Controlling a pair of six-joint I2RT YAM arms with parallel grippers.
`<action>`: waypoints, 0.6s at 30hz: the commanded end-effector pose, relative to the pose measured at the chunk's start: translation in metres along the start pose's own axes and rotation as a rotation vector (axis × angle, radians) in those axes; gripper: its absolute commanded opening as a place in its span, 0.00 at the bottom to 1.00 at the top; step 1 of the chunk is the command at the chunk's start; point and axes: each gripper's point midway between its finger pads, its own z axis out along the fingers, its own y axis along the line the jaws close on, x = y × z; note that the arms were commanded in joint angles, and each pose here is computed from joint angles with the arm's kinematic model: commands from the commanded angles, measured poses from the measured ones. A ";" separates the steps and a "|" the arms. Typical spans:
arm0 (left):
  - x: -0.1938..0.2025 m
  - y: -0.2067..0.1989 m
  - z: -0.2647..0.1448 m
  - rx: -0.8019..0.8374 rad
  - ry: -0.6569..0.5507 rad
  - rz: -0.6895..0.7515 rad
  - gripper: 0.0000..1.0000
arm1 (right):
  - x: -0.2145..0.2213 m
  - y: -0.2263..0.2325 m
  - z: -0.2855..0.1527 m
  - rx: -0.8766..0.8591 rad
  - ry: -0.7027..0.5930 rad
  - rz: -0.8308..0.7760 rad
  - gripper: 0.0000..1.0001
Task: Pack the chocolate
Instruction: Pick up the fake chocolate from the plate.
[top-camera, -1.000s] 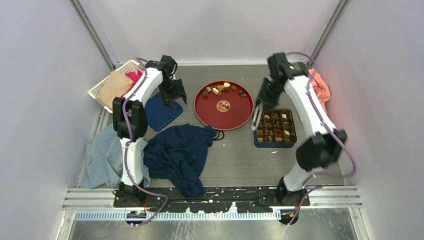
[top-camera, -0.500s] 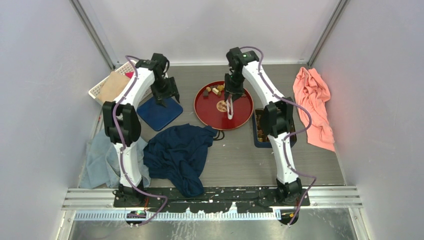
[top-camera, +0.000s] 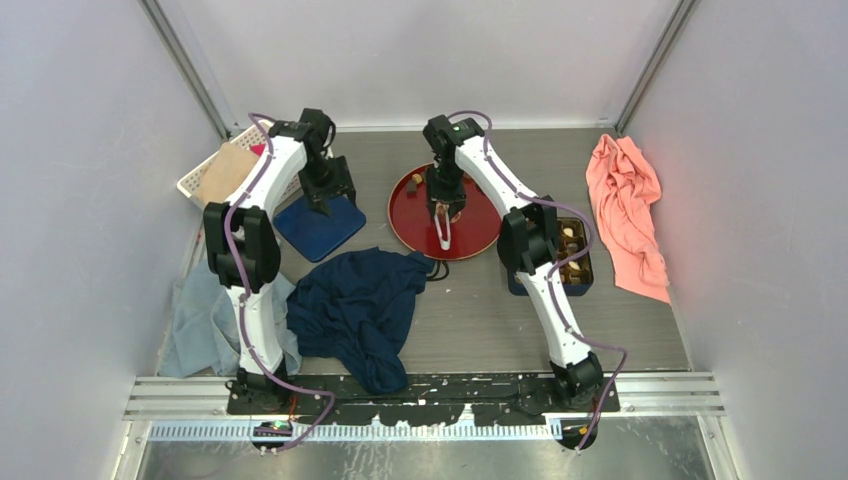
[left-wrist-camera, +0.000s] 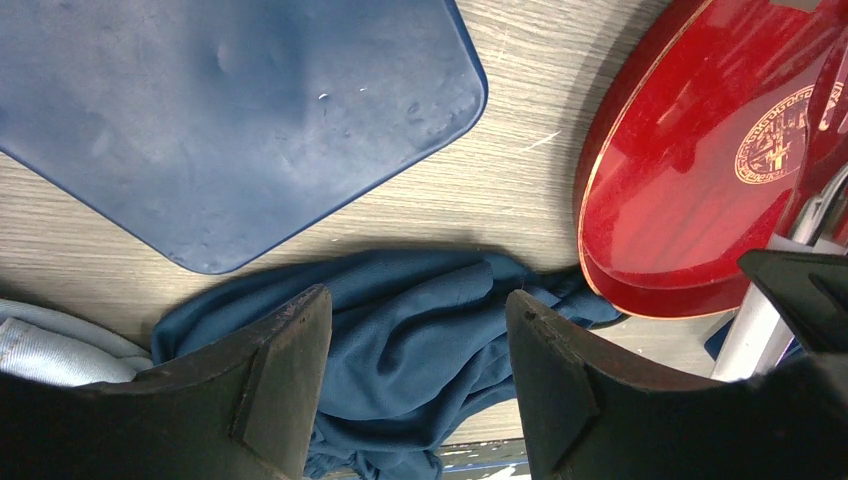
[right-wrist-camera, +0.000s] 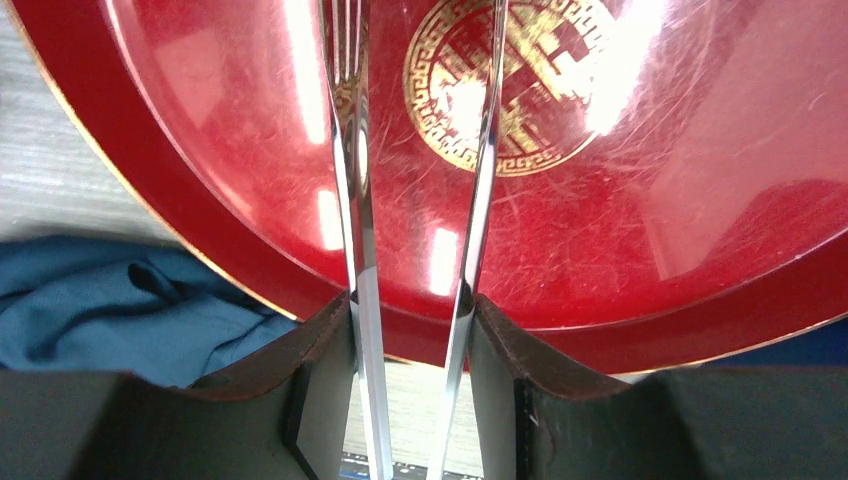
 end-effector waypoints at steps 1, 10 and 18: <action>-0.009 -0.006 -0.020 0.044 -0.062 0.028 0.65 | -0.014 -0.002 -0.015 0.042 -0.083 0.002 0.48; -0.012 -0.007 -0.019 0.056 -0.064 0.025 0.65 | -0.014 -0.005 -0.007 0.075 -0.085 0.003 0.49; -0.015 -0.007 -0.020 0.063 -0.065 0.017 0.65 | -0.018 -0.003 0.007 0.066 -0.081 0.004 0.49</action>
